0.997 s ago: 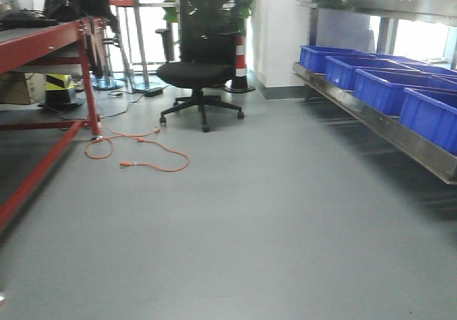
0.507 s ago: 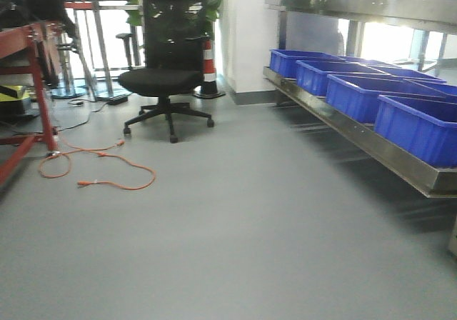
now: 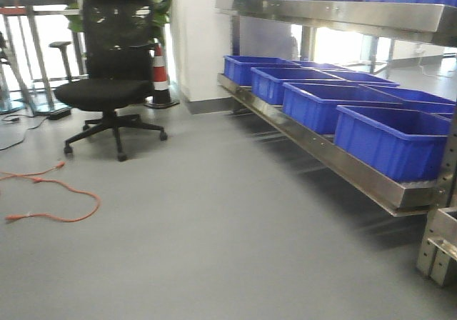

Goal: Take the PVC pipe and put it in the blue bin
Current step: 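Drive the base toward the shelf of blue bins, pieces held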

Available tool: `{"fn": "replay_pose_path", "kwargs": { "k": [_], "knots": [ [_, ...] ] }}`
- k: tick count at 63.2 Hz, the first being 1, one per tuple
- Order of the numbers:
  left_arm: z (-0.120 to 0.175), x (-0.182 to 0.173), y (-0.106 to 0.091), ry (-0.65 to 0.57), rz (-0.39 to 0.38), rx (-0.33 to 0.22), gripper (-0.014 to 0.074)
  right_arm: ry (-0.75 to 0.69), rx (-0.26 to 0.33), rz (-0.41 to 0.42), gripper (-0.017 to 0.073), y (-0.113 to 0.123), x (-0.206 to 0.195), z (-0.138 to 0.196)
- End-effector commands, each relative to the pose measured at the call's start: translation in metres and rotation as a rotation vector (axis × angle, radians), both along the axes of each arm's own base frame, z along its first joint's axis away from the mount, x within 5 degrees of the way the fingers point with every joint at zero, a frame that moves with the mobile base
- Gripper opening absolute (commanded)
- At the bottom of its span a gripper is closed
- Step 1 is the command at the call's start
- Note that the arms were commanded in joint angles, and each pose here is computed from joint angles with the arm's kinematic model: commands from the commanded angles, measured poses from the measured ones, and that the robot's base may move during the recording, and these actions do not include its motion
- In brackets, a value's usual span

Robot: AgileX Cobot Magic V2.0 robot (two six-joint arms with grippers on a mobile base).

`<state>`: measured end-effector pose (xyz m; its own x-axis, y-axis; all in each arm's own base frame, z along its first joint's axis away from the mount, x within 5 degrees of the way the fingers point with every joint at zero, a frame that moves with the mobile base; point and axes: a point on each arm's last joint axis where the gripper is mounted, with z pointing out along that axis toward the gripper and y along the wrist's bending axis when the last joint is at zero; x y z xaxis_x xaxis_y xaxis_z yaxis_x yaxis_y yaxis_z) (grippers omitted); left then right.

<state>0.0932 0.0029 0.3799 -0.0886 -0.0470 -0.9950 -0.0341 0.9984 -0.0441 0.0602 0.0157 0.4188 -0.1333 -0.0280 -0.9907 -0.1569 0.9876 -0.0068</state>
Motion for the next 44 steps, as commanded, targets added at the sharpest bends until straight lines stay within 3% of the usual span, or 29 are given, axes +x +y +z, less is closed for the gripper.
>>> {"fn": "replay_pose_path", "kwargs": {
  "k": [1, 44],
  "knots": [
    [0.004, -0.0014, 0.0001, -0.036, 0.003, -0.01, -0.0111, -0.021, 0.004, -0.003, -0.0169, -0.0001, -0.0015, 0.0019],
    [0.004, -0.0014, 0.0001, -0.036, 0.003, -0.01, -0.0111, -0.021, 0.004, -0.003, -0.0169, -0.0001, -0.0015, 0.0019]
  ]
}}
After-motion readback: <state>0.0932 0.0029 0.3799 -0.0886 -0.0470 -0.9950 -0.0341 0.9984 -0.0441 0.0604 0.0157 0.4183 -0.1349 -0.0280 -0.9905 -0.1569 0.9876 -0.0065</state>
